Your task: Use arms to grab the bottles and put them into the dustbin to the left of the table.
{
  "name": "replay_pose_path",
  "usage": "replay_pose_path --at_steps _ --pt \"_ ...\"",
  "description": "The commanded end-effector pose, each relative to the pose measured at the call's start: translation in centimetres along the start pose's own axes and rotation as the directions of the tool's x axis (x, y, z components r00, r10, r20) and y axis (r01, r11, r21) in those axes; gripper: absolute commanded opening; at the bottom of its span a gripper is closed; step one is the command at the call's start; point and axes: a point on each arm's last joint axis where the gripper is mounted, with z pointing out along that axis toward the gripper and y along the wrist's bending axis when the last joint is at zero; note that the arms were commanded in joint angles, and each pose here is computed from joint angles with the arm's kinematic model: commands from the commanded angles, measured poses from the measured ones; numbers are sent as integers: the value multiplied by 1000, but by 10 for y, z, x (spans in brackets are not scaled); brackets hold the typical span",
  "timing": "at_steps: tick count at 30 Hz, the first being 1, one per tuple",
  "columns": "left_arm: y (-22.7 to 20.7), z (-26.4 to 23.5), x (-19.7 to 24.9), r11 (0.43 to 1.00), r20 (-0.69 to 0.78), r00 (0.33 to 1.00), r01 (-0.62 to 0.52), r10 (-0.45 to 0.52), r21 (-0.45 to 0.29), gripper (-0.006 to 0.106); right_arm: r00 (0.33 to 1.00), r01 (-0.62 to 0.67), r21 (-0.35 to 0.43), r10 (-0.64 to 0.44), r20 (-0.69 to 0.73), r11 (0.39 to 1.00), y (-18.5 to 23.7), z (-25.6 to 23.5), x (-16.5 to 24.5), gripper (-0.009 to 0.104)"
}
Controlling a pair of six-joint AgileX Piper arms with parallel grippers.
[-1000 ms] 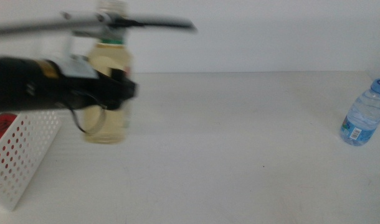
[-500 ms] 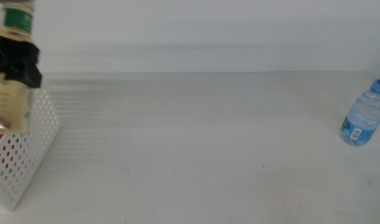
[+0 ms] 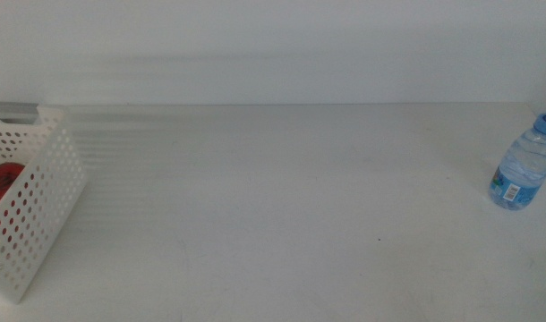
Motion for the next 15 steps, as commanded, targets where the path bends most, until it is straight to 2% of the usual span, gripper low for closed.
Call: replay_pose_path --at_steps 1,5,15 --pt "10 -17 -1 1000 39 999 22 -21 -17 -5 994 17 25 -20 110 1000 -2 -3 -11 70" --pt "25 9 -4 998 -26 998 58 -58 -16 -5 994 17 25 -20 110 1000 -2 -3 -11 70" --pt "33 73 -11 997 -198 978 71 -65 24 -5 994 17 25 -20 110 1000 -2 -3 -11 70"
